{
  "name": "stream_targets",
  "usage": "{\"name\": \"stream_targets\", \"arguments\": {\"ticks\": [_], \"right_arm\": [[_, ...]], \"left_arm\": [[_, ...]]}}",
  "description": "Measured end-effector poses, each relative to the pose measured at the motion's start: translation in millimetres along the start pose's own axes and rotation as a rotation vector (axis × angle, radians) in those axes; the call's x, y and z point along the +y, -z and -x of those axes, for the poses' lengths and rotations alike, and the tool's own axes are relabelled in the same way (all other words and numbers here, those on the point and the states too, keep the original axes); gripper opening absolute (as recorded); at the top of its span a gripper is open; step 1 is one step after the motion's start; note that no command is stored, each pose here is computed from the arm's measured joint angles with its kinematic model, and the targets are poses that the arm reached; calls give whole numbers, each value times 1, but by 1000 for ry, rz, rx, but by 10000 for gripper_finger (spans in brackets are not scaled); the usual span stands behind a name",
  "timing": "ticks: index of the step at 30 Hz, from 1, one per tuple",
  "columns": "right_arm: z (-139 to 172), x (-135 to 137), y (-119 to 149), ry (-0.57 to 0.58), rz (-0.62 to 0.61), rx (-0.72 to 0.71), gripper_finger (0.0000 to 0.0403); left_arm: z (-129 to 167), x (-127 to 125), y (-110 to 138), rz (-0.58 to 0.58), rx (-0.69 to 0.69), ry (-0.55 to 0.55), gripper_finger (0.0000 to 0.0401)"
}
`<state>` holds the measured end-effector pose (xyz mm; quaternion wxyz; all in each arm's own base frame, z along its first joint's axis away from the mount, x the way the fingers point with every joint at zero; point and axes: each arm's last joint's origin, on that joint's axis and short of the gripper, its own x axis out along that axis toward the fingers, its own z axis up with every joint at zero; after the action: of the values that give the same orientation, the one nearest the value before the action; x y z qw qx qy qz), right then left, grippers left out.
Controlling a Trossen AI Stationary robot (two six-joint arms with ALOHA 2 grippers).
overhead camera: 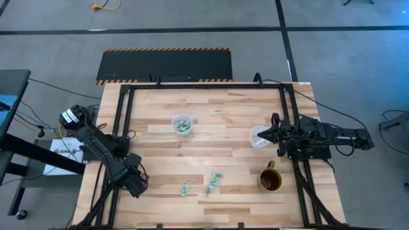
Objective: Pick and place Stevia / Truvia into bins
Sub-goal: Put the green truvia packet into the left transparent container
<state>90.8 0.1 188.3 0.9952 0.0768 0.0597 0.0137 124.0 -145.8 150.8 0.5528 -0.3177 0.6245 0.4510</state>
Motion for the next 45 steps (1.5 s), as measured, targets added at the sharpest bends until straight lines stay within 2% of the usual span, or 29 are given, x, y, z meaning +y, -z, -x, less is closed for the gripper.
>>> {"name": "stream_targets", "arguments": {"ticks": [13,21,25,30,32,39,42,45], "right_arm": [[0,0,0,0,0,0,0],[0,0,0,0,0,0,0],[0,0,0,0,0,-1,0],[0,0,0,0,0,0,0],[0,0,0,0,0,0,0],[0,0,0,0,0,0,0],[0,0,0,0,0,0,0],[0,0,0,0,0,0,0]], "left_arm": [[-14,-7,3,-22,8,-84,127],[-16,-11,5,-83,-5,-48,124],[-16,-12,5,-114,-10,-32,98],[-16,-14,5,-137,-30,-6,30],[-16,-15,3,-137,-81,14,10],[-3,-29,0,-162,-366,186,2],[10,-35,-4,-192,-540,240,1],[26,-39,-16,-172,-777,281,1]]}}
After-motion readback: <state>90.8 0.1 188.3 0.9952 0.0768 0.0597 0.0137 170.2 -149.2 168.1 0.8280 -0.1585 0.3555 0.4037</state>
